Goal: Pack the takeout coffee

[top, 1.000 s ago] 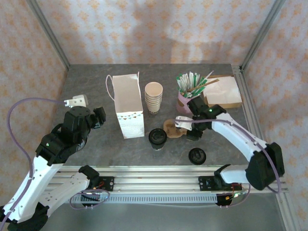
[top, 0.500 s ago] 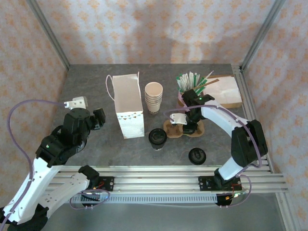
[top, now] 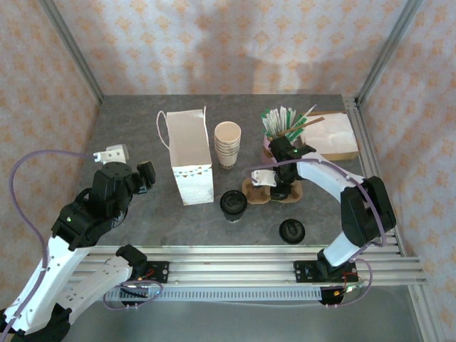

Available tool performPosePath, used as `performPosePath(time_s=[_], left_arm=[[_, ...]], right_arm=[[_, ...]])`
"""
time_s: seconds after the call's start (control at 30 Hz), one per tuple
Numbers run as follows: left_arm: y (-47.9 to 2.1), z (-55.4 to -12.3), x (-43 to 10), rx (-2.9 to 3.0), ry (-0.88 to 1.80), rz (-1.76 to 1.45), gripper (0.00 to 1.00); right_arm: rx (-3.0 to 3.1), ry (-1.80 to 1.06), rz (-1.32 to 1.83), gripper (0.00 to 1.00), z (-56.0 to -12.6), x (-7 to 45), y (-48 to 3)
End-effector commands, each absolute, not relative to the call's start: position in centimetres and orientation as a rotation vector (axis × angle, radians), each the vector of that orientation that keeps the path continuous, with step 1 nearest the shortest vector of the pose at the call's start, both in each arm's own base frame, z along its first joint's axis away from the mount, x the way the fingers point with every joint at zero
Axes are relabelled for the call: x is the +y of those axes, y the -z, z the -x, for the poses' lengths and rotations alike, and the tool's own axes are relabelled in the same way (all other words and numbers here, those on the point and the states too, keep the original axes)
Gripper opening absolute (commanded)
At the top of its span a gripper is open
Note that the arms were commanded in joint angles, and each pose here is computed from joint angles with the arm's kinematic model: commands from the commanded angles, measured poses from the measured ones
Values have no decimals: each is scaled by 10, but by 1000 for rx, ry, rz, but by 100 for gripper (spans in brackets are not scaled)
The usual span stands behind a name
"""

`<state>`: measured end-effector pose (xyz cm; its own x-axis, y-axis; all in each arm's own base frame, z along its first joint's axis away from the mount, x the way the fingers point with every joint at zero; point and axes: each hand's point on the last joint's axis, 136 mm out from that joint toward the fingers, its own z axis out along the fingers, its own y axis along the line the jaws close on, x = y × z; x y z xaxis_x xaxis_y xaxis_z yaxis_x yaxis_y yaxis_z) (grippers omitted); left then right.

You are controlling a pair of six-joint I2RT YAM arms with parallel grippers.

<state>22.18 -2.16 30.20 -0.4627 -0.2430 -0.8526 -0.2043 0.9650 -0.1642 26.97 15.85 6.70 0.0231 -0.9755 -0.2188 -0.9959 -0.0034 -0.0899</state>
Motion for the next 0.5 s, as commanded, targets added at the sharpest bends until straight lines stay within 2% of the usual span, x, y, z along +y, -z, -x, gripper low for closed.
performPosePath(time_s=[0.0,0.47], left_arm=[[-302,-223,-17,2052,32,338,75],[-300,-223,-17,2055,30,345,75]], right_arm=[[2044,-76,2097,47,-274,155,-62],[2064,-80,2098,50,-279,158,-58]])
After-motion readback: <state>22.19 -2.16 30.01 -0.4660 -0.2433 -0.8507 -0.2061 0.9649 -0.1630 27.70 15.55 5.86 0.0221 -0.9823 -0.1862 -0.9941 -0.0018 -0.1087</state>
